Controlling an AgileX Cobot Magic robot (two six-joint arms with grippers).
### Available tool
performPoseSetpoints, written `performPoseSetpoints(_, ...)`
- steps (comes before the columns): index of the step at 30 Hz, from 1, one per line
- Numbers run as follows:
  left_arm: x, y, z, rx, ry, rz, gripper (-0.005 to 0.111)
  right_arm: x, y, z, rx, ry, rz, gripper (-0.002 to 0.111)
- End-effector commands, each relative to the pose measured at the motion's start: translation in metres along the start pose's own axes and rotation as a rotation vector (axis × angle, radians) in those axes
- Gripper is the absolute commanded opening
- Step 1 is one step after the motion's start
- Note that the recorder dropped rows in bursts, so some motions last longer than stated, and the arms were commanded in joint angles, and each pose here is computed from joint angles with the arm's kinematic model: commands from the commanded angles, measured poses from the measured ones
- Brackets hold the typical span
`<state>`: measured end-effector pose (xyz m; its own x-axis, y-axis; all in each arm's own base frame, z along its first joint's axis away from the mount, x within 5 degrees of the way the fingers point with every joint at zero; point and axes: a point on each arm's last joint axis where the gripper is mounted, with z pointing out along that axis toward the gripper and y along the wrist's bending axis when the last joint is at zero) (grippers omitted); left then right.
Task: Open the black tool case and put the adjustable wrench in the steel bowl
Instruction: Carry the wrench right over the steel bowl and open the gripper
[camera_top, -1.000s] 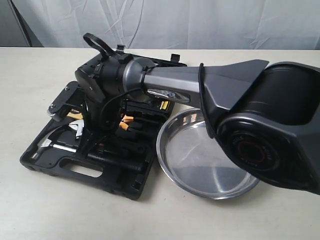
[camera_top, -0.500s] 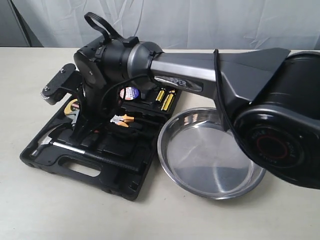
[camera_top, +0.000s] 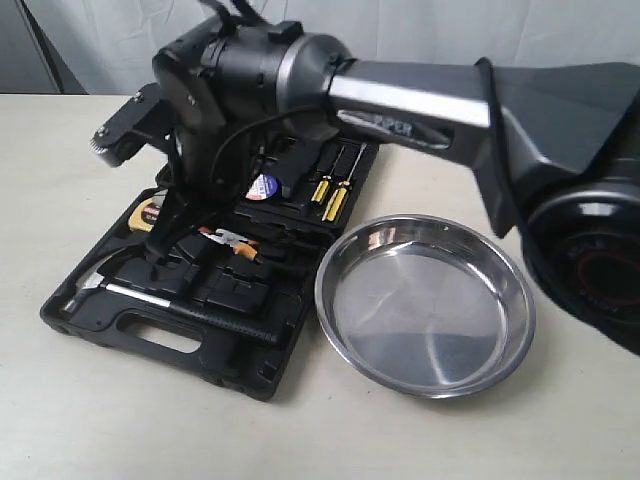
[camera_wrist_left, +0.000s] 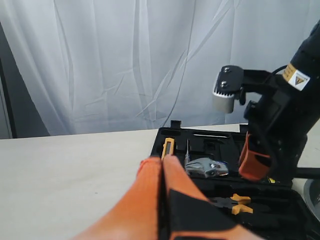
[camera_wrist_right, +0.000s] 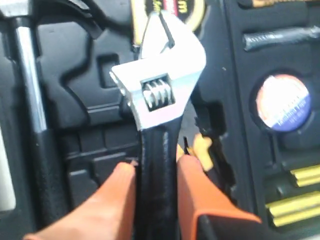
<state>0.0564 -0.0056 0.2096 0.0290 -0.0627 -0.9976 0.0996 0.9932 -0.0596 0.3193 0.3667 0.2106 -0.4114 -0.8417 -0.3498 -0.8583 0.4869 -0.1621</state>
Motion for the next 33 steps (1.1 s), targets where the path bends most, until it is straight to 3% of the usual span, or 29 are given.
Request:
performPoseSetpoints(1, 0.001, 0.000, 0.000, 0.006, 0.000, 0.005, 0.000, 0.020, -0.047, -0.029, -0.012, 0.032, 0.157, 0.000)
performPoseSetpoints(5, 0.001, 0.000, 0.000, 0.006, 0.000, 0.005, 0.000, 0.070, -0.070, -0.039, -0.011, 0.039, 0.293, 0.000)
performPoseSetpoints(9, 0.001, 0.000, 0.000, 0.006, 0.000, 0.005, 0.000, 0.127, -0.059, -0.045, 0.026, 0.004, 0.372, 0.000)
performPoseSetpoints(14, 0.001, 0.000, 0.000, 0.006, 0.000, 0.005, 0.000, 0.197, -0.057, -0.007, 0.031, 0.079, 0.487, 0.000)
performPoseSetpoints(25, 0.001, 0.000, 0.000, 0.006, -0.002, 0.005, 0.000, 0.217, -0.060, 0.034, 0.030, 0.111, 0.529, 0.001)
performPoseSetpoints(33, 0.001, 0.000, 0.000, 0.006, -0.002, 0.005, 0.000, 0.218, -0.060, 0.036, 0.026, 0.123, 0.529, 0.038)
